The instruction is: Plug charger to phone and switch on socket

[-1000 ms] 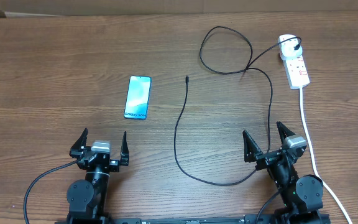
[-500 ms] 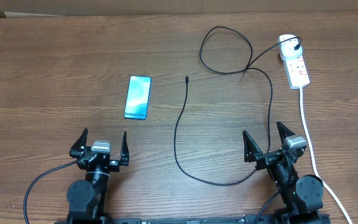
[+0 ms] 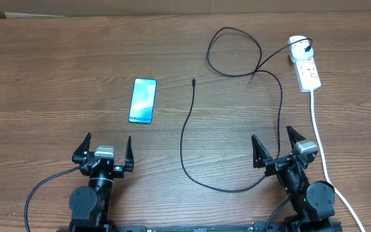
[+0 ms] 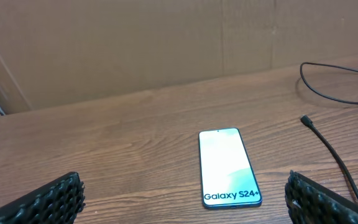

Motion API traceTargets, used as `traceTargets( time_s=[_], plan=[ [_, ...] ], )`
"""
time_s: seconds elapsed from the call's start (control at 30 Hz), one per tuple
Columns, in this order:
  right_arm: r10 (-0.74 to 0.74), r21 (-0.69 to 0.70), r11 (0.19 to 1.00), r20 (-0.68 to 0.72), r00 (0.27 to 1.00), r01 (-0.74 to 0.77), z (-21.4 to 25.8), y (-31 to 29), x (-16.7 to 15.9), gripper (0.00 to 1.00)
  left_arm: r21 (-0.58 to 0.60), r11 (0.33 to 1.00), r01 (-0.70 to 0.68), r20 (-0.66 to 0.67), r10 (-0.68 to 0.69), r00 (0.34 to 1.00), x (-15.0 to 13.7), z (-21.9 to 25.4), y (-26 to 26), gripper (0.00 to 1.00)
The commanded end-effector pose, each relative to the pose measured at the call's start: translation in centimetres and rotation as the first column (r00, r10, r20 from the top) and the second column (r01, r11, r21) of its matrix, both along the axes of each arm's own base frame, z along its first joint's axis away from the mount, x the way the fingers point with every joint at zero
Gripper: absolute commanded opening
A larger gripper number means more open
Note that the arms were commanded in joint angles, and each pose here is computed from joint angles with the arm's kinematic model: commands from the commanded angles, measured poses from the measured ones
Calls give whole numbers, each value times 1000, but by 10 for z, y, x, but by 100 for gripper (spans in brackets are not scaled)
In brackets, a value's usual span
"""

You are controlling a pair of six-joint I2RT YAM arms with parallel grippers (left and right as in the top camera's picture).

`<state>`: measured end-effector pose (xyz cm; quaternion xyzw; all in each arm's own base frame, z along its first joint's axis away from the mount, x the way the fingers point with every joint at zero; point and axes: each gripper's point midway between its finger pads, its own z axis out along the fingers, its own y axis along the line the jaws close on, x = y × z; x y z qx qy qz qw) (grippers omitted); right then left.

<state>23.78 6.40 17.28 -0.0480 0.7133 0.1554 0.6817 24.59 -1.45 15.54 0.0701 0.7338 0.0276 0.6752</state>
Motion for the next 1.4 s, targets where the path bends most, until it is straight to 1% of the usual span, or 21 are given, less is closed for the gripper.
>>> traceTargets(
  time_s=[0.0, 0.47, 0.57, 1.13, 1.27, 1.37],
  plan=[
    [1, -3, 1000, 5, 1000, -1, -2, 0, 0, 100, 18, 1000, -3, 11, 3, 1000, 0, 1, 2, 100],
    [1, -3, 1000, 5, 1000, -1, -2, 1, 0, 100, 17, 1000, 1, 15, -2, 1000, 0, 2, 1, 100],
    [-52, -5, 999, 3, 999, 52, -2, -8, 2, 100, 17, 1000, 1, 18, -1, 1000, 0, 2, 1, 100],
    [-51, -5, 999, 2, 999, 51, -3, -8, 2, 100, 18, 1000, -6, 11, 6, 1000, 0, 1, 2, 99],
    [-51, 7, 999, 49, 997, 51, 9, -8, 2, 100, 18, 1000, -6, 12, 6, 1000, 0, 1, 2, 99],
    [-51, 9, 999, 59, 997, 51, 12, -8, 2, 100, 17, 1000, -6, 13, 6, 1000, 0, 1, 2, 100]
  ],
)
